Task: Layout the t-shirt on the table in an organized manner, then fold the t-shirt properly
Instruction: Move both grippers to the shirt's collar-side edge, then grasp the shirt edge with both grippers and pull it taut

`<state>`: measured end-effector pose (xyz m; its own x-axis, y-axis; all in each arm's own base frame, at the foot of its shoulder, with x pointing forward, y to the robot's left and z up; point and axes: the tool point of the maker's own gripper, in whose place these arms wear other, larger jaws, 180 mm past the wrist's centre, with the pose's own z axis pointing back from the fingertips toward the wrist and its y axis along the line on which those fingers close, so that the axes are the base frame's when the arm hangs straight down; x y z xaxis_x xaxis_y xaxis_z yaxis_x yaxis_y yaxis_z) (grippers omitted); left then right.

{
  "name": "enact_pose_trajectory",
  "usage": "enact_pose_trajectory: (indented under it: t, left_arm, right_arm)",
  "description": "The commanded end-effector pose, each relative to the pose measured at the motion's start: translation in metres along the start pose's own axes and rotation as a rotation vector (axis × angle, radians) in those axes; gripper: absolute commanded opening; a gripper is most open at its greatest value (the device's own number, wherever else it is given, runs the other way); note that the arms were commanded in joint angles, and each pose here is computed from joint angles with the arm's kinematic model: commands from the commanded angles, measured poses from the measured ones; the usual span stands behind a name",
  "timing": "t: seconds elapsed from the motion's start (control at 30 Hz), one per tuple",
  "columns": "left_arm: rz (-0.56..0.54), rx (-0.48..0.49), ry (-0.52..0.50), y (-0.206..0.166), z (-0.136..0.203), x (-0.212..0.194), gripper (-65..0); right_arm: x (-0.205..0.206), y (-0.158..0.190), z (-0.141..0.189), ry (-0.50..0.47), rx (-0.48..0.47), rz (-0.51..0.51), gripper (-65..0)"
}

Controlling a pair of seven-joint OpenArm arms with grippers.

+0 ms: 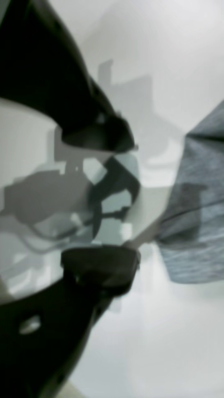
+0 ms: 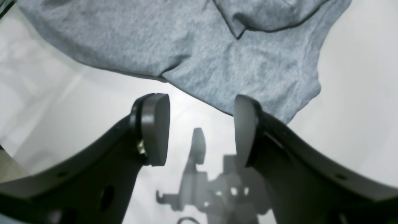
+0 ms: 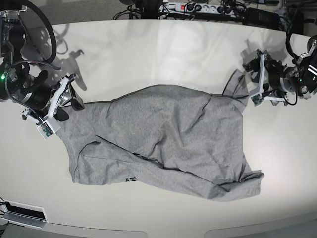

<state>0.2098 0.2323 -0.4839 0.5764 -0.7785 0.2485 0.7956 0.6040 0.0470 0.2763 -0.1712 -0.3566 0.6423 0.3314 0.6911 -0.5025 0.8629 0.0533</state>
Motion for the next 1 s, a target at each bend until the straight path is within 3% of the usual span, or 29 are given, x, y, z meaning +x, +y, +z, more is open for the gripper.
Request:
enact_pose_trajectory:
  t: [0.0,0.07,0.1,0.2,0.3,0.33,0.53,0.63,0.67,0.8,0.87,0.97]
  left_arm:
    - [-0.016,0.134,0.086,0.018,-0.007,-0.014,-35.0]
    - [-0.038,0.206,0.131,0.031,-0.004,-0.018,-58.3]
    - [-0.05,0.245,0.16,0.041,0.001,-0.02,-65.0]
    - [-0.084,0.364,0.228,0.07,0.026,-0.021,-65.0]
    - [-0.138,0.436,0.219,0.085,0.057,-0.009,-65.0]
    - [-0.165,0.455,0.203,0.088,0.067,-0.001,-65.0]
    - [-0.294,0.627,0.009,0.098,0.135,0.06,-65.0]
    - [-0.3,0.635,-0.014,0.097,0.146,0.065,-65.0]
    - [-0.299,0.63,-0.024,0.096,0.145,0.067,-65.0]
    - [-0.305,0.517,-0.1,0.074,0.13,0.08,-65.0]
    - [-0.297,0.447,-0.104,0.065,0.12,0.078,-65.0]
    - [-0.288,0.383,-0.113,0.059,0.103,0.074,-65.0]
  right_arm:
    - [0.014,-0.006,0.005,-0.045,-0.013,0.016,-31.9]
    - [0.015,-0.006,0.005,-0.05,-0.012,0.016,-32.8]
    - [0.015,-0.006,0.005,-0.05,-0.012,0.016,-34.7]
    - [0.014,-0.002,0.004,-0.05,-0.006,0.008,-46.3]
    - [0.011,-0.001,0.001,-0.036,-0.009,0.005,-63.0]
    - [0.011,-0.002,0.001,-0.033,-0.019,0.013,-65.0]
    - [0.017,0.005,0.001,-0.048,0.025,0.097,-65.0]
    - [0.01,0.004,-0.001,-0.022,0.008,0.107,-65.0]
    - [0.009,0.001,-0.001,-0.011,-0.013,0.112,-61.8]
    - [0.018,-0.011,-0.001,-0.044,-0.073,0.11,-33.4]
    - [0.021,-0.013,-0.003,-0.06,-0.092,0.141,-31.6]
    - [0.008,-0.013,-0.015,-0.012,-0.115,0.183,-31.6]
